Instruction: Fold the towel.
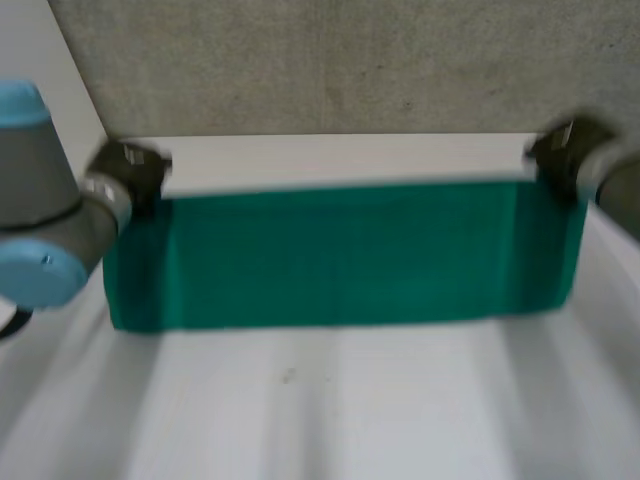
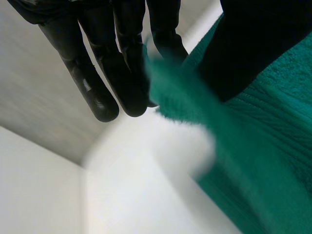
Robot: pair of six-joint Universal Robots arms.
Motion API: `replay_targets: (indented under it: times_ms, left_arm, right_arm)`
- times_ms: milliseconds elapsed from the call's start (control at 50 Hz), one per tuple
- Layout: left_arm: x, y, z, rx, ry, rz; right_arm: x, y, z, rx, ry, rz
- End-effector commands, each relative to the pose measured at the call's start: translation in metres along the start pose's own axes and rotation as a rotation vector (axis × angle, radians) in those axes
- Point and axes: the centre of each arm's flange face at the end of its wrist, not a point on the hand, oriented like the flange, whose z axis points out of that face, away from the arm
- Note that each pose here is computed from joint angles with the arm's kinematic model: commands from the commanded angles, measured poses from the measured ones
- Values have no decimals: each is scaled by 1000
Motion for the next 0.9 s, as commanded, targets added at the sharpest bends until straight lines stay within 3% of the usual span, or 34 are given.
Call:
replay_targets:
  times_ms: [20,40,60,120,340,420,440,560,660,800,840,860,900]
  left_arm:
    - [-89,-144,-17,691,-473,-223]
    - [-89,-145,-17,692,-474,-224]
    - [-104,-160,-30,802,-537,-283]
    - [-100,-152,-30,780,-509,-303]
    - [-63,-89,-10,563,-354,-338]
    - [-48,-68,0,502,-314,-339]
    - [-26,-40,11,419,-259,-329]
    - [25,30,27,217,-144,-309]
    - [52,71,23,83,-80,-289]
    - [68,101,-12,-92,-4,-201]
    - [60,101,-55,-202,53,-58]
    - [60,101,-55,-203,53,-58]
    - [56,106,-85,-297,110,34]
  right_arm:
    - [104,-90,-8,524,424,308]
    - [114,-98,-14,585,460,332]
    - [137,-118,-40,723,555,354]
    - [141,-120,-55,729,566,345]
    - [49,-58,-3,418,190,329]
    - [23,-36,10,338,129,307]
    - [17,-30,13,317,114,300]
    - [-47,28,45,117,-33,260]
    - [-83,60,51,-9,-135,253]
    - [-99,80,13,-202,-317,159]
    - [-95,79,-15,-249,-382,74]
    - [-95,79,-15,-249,-383,73]
    - [-92,78,-59,-286,-464,-93]
